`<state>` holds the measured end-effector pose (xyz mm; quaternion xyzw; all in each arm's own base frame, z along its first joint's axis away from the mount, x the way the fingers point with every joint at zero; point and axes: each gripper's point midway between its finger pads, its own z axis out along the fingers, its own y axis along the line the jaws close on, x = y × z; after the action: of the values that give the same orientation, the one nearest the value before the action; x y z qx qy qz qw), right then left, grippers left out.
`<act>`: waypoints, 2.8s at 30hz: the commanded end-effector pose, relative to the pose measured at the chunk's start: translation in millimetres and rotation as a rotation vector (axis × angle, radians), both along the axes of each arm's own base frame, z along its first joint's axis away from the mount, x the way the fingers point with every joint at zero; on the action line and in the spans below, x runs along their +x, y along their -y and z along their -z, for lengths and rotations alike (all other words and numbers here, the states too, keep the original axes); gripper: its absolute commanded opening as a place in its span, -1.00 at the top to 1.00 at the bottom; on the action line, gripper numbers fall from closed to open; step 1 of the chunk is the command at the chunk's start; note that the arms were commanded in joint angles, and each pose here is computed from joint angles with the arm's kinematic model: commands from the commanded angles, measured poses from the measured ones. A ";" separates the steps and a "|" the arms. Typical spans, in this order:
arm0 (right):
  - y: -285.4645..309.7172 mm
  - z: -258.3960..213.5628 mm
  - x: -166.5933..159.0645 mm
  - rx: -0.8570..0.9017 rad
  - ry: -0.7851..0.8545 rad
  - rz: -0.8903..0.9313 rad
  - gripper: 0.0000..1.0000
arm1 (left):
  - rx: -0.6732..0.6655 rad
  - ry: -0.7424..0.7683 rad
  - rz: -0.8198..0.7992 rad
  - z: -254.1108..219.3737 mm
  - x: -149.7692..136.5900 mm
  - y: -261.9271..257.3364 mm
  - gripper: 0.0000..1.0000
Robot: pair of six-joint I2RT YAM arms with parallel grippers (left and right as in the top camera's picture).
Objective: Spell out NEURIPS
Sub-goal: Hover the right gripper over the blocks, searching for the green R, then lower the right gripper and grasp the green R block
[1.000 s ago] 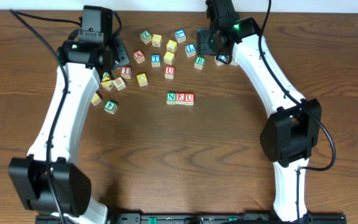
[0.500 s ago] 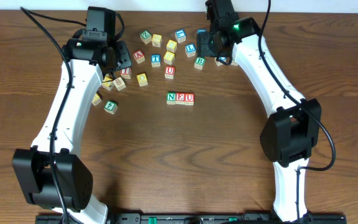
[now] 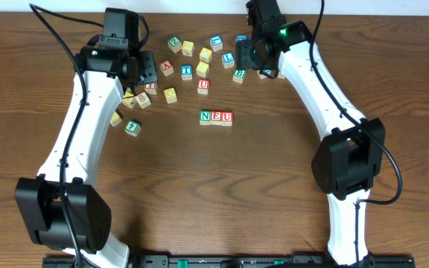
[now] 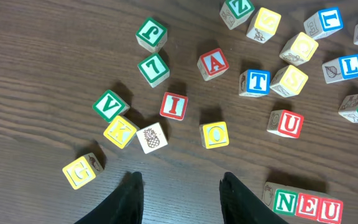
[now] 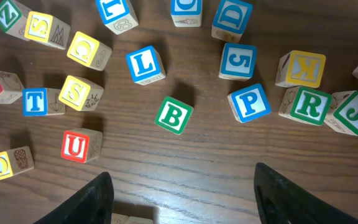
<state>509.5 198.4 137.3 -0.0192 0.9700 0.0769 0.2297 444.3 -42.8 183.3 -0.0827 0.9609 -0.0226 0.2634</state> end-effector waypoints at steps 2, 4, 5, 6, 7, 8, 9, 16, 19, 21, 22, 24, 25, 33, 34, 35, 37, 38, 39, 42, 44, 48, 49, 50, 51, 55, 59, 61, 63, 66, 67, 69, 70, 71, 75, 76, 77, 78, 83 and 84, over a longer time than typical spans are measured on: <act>-1.0 -5.4 -0.2 -0.003 0.007 0.002 -0.35 | 0.015 -0.031 0.015 14.0 1.3 -0.8 0.21; -2.0 -5.3 -0.8 0.000 0.005 -0.001 -0.35 | 0.016 -0.038 0.015 17.0 1.7 -0.7 0.22; -2.5 -5.4 -0.9 0.003 0.004 -0.002 -0.35 | 0.016 -0.040 0.015 18.2 1.9 -0.7 0.21; -2.5 -5.2 -1.0 0.003 0.004 -0.002 -0.35 | 0.016 -0.042 0.015 19.0 2.1 -0.7 0.21; -2.5 -5.3 -1.1 0.003 0.003 -0.002 -0.35 | 0.016 -0.044 0.015 19.8 2.2 -0.7 0.22; -2.4 -5.0 -1.4 0.003 0.002 -0.002 -0.35 | 0.017 -0.045 0.015 20.0 2.1 -0.7 0.21; -2.4 -4.9 -1.8 0.002 0.000 -0.002 -0.35 | 0.017 -0.045 0.015 20.4 2.2 -0.7 0.21; -3.8 -4.0 -3.9 0.005 -0.008 -0.007 -0.36 | 0.017 -0.046 0.015 20.5 2.2 -0.7 0.21; -4.0 -4.0 -4.1 0.005 -0.009 -0.008 -0.36 | 0.017 -0.046 0.015 20.6 2.3 -0.7 0.21; -4.0 -4.1 -4.1 0.005 -0.009 -0.008 -0.37 | 0.017 -0.046 0.015 20.6 2.3 -0.7 0.21; -4.0 -4.1 -4.1 0.005 -0.009 -0.008 -0.37 | 0.017 -0.046 0.015 20.6 2.3 -0.7 0.22; -4.0 -4.1 -4.1 0.005 -0.009 -0.008 -0.38 | 0.017 -0.046 0.015 20.7 2.2 -0.7 0.21; -3.7 -3.9 -4.2 0.005 -0.010 -0.008 -0.38 | 0.017 -0.047 0.015 20.7 2.1 -0.7 0.21; 10.8 0.2 -7.6 -0.009 -0.045 0.015 -0.39 | 0.017 -0.047 0.015 20.7 2.1 -0.7 0.21; 15.0 1.1 -8.0 -0.012 -0.053 0.022 -0.39 | 0.017 -0.047 0.015 20.8 2.0 -0.7 0.21; 19.6 1.9 -8.2 -0.014 -0.060 0.030 -0.40 | 0.017 -0.047 0.015 20.8 2.0 -0.7 0.21; 31.6 3.4 -7.3 -0.019 -0.073 0.052 -0.42 | 0.017 -0.048 0.015 20.9 1.7 -0.7 0.21; 36.5 3.5 -6.4 -0.019 -0.076 0.061 -0.43 | 0.017 -0.049 0.015 21.0 1.6 -0.8 0.21; 41.1 3.7 -5.3 -0.020 -0.077 0.070 -0.43 | 0.017 -0.049 0.015 21.1 1.5 -0.8 0.21; 54.8 4.1 -1.9 -0.028 -0.078 0.079 -0.45 | 0.017 -0.050 0.015 21.2 1.3 -0.9 0.20; 65.9 4.0 1.2 -0.031 -0.076 0.092 -0.47 | 0.017 -0.050 0.015 21.2 1.3 -0.8 0.20; 89.4 4.2 6.6 -0.029 -0.078 0.138 -0.47 | 0.017 -0.050 0.015 21.2 1.3 -0.9 0.20; 94.3 4.3 7.5 -0.029 -0.079 0.148 -0.47 | 0.017 -0.050 0.015 21.2 1.3 -0.8 0.20; 100.5 4.5 8.3 -0.029 -0.081 0.159 -0.47 | 0.017 -0.050 0.015 21.2 1.3 -0.9 0.20; 104.3 4.5 8.9 -0.028 -0.081 0.167 -0.46 | 0.017 -0.050 0.015 21.2 1.3 -0.8 0.20; 106.4 4.1 13.2 -0.004 -0.073 0.184 -0.41 | 0.017 -0.050 0.015 21.1 1.4 -0.8 0.20; 99.7 11.1 21.6 0.018 -0.059 0.205 -0.24 | 0.017 -0.049 0.015 21.0 1.6 -0.8 0.20; 97.3 19.0 25.3 0.025 -0.062 0.218 -0.13 | 0.017 -0.049 0.015 21.0 1.6 -0.8 0.20; 96.7 28.8 29.0 0.027 -0.068 0.234 -0.03 | 0.017 -0.050 0.015 21.2 1.3 -0.8 0.20; 95.3 39.7 38.7 0.035 -0.054 0.239 0.01 | 0.017 -0.050 0.015 21.2 1.3 -0.9 0.20; 94.6 43.4 42.3 0.037 -0.047 0.239 0.01 | 0.017 -0.050 0.015 21.1 1.4 -0.8 0.20; 93.2 49.8 47.7 0.040 -0.037 0.238 0.02 | 0.017 -0.050 0.015 21.1 1.4 -0.8 0.20; 92.7 54.5 50.1 0.040 -0.036 0.237 0.02 | 0.017 -0.050 0.015 21.1 1.4 -0.9 0.20; 92.4 57.4 51.5 0.041 -0.035 0.237 0.02 | 0.017 -0.050 0.015 21.2 1.3 -0.8 0.20; 91.6 66.4 56.3 0.029 -0.028 0.212 0.03 | 0.017 -0.051 0.015 21.2 1.2 -0.8 0.19; 91.2 66.8 58.6 0.025 -0.018 0.200 0.03 | 0.017 -0.051 0.015 21.2 1.2 -0.8 0.20; 90.9 68.4 60.5 0.020 -0.011 0.189 0.02 | 0.017 -0.051 0.015 21.2 1.2 -0.9 0.19; 90.6 70.5 62.1 0.018 -0.007 0.183 0.02 | 0.017 -0.051 0.015 21.2 1.2 -0.8 0.20; 90.6 86.3 62.0 0.011 -0.029 0.181 0.04 | 0.017 -0.050 0.015 21.2 1.3 -0.9 0.20; 90.6 89.3 61.7 0.010 -0.034 0.181 0.05 | 0.017 -0.050 0.015 21.2 1.3 -0.9 0.20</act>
<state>571.1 103.5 68.4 0.0834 0.9665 0.0667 0.2336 446.1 -43.1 169.1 -0.0811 0.9653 -0.0189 0.2473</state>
